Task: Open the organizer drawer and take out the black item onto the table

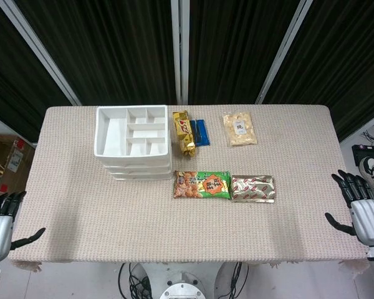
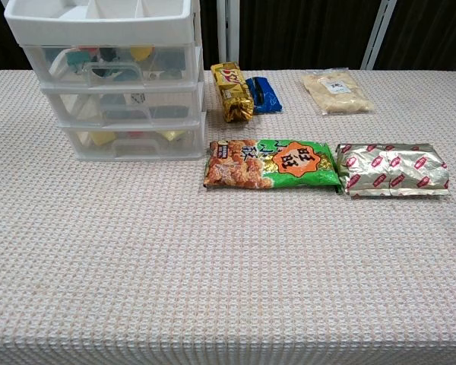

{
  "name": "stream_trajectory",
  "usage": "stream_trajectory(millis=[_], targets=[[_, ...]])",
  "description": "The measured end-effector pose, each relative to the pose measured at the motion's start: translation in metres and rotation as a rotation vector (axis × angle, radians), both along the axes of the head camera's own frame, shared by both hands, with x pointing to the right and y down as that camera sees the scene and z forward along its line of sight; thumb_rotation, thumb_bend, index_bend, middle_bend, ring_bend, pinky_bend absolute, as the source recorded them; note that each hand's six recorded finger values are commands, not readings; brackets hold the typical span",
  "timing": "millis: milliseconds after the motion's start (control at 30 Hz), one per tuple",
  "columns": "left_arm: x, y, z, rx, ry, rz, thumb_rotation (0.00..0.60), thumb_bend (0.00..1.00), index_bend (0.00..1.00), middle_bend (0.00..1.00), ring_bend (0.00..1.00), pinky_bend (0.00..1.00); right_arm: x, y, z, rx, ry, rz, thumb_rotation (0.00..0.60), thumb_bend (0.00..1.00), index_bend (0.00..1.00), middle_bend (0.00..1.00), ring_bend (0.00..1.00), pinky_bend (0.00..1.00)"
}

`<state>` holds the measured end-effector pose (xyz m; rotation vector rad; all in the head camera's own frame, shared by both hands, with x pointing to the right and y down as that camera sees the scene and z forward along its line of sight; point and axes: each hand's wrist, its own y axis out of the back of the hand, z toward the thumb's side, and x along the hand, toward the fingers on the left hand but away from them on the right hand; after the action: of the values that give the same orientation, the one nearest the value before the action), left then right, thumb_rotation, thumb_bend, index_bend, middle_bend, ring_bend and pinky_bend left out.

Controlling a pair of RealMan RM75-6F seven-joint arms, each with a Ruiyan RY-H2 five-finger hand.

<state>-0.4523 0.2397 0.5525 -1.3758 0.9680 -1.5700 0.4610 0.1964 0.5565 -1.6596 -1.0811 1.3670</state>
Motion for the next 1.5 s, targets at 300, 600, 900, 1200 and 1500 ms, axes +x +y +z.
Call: stream_trajectory(millis=[300,600,900,1200,1500], targets=[[-0.001,0.004,0.004,-0.008,-0.002,-0.016,0.383,0.1,0.14,0.17,0.14,0.18,-0.003,0.0,-0.003,0.001,-0.001,-0.004,0.6,0.17,0.0,0.0,0.0,0.0],[0.041,-0.016,0.01,0.037,0.238,0.015,0.6,0.08,0.18,0.31,0.27,0.36,-0.002,-0.006,-0.017,0.035,-0.018,-0.026,0.6,0.17,0.0,0.0,0.0,0.0],[0.133,-0.045,0.061,-0.146,0.704,0.019,0.6,0.23,0.21,0.56,0.65,0.86,-0.006,-0.012,-0.025,0.056,-0.034,-0.055,0.6,0.17,0.0,0.0,0.0,0.0],[0.205,-0.055,0.105,-0.297,1.196,-0.234,0.6,0.4,0.18,0.84,0.91,1.0,-0.001,-0.01,-0.021,0.045,-0.034,-0.034,0.6,0.17,0.0,0.0,0.0,0.0],[0.243,-0.059,0.136,-0.276,1.503,-0.468,0.6,0.42,0.17,0.87,0.93,1.0,-0.002,-0.009,-0.017,0.031,-0.031,-0.03,0.6,0.17,0.0,0.0,0.0,0.0]])
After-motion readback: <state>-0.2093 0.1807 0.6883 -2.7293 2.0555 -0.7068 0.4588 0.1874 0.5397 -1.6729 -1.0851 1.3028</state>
